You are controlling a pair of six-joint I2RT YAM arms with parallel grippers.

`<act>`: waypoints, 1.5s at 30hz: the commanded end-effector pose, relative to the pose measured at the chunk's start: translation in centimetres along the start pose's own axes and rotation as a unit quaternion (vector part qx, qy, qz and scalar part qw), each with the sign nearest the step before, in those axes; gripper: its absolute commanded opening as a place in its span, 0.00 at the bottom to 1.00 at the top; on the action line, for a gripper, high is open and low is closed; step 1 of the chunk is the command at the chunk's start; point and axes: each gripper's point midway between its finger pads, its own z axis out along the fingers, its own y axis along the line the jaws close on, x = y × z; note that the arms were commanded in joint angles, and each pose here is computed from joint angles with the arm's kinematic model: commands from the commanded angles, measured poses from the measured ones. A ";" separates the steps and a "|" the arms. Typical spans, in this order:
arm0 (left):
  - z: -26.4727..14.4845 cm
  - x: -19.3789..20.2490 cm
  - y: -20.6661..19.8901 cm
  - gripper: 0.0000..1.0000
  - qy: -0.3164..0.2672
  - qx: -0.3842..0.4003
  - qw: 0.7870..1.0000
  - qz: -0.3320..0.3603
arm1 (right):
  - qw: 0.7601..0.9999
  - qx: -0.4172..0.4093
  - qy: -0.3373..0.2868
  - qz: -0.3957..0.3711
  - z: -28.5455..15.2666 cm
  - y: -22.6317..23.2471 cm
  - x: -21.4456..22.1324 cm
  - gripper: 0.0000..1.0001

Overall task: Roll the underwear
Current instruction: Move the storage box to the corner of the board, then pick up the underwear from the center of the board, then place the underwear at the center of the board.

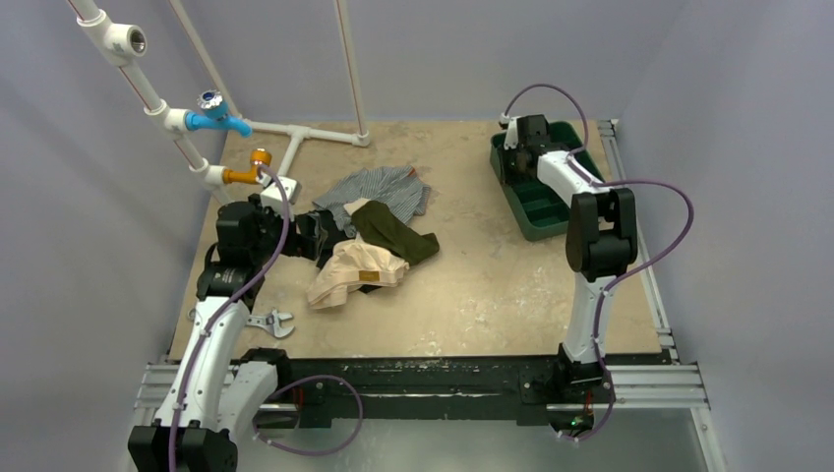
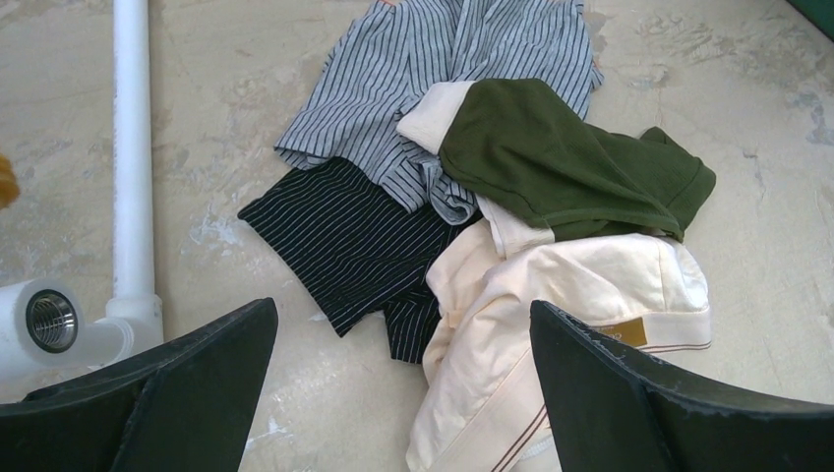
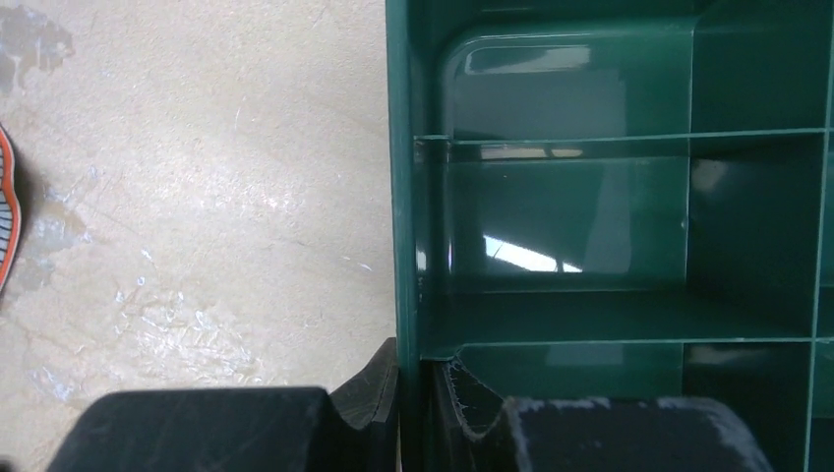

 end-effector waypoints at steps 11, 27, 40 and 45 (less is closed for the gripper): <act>1.7 -0.2 -3.7 1.00 0.030 0.075 0.991 0.110 | 0.995 -0.071 -0.054 0.048 -5.0 2.4 -1.2 0.62; 6.7 6.2 -5.7 0.97 0.247 0.125 0.929 0.247 | 0.982 -0.095 -0.121 -0.114 -14.7 3.7 -0.3 0.92; 5.5 4.6 -10.7 0.00 0.266 0.234 0.922 0.157 | 0.983 -0.093 -0.110 -0.117 -17.3 4.0 3.3 0.92; 1.4 -2.2 -14.7 0.00 0.189 0.307 0.923 0.133 | 0.984 -0.069 -0.113 -0.115 -17.8 3.3 3.7 0.92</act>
